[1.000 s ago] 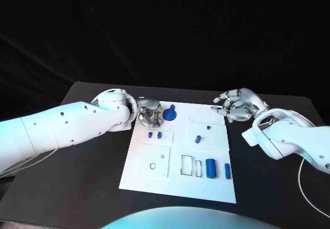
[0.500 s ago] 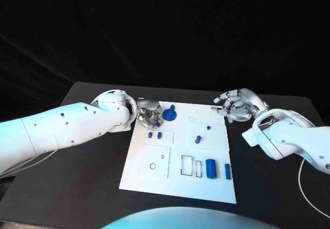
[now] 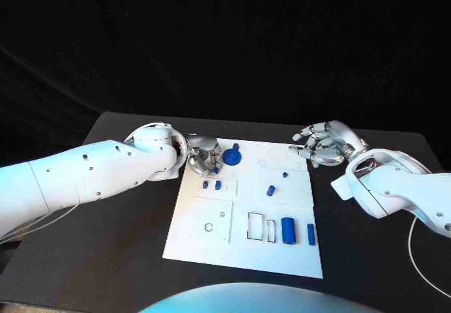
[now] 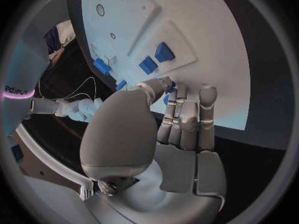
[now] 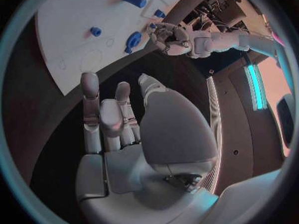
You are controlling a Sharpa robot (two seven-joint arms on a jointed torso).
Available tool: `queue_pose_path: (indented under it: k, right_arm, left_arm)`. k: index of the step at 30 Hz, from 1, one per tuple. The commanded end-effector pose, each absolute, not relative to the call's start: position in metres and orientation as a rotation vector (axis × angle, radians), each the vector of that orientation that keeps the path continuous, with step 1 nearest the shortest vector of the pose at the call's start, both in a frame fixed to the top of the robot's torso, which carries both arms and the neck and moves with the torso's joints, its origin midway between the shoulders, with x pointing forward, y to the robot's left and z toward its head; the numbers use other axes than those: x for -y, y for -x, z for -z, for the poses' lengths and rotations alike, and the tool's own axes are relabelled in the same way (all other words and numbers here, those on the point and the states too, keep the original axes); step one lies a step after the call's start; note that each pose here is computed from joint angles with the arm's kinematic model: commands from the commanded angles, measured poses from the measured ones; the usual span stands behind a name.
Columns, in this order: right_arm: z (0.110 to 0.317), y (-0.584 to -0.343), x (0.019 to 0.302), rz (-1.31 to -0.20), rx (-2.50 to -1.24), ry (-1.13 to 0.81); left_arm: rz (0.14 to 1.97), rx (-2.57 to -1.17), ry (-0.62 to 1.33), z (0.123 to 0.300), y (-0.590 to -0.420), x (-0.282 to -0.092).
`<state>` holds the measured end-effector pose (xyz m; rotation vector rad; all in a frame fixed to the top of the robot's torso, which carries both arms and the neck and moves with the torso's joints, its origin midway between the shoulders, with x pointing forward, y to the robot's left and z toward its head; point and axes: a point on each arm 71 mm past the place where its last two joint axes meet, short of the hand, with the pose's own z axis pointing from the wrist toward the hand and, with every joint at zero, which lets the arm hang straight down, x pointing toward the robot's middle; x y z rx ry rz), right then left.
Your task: Assemble the parts on the task board
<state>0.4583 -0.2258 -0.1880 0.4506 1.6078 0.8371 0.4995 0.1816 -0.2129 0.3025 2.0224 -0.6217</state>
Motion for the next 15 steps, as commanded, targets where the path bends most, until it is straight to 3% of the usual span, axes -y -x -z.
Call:
queue_pose_path:
  k: [1, 15]
  right_arm:
    - [0.1880, -0.4581, 0.2255, -0.838, -1.608, -0.440]
    - [0.1890, -0.4584, 0.2267, -0.823, -1.622, -0.433]
  left_arm:
    - [0.615, -2.021, -0.302, 0.2126, -0.4996, -0.1817]
    - [0.593, -2.013, -0.284, 0.2124, -0.5011, -0.1884]
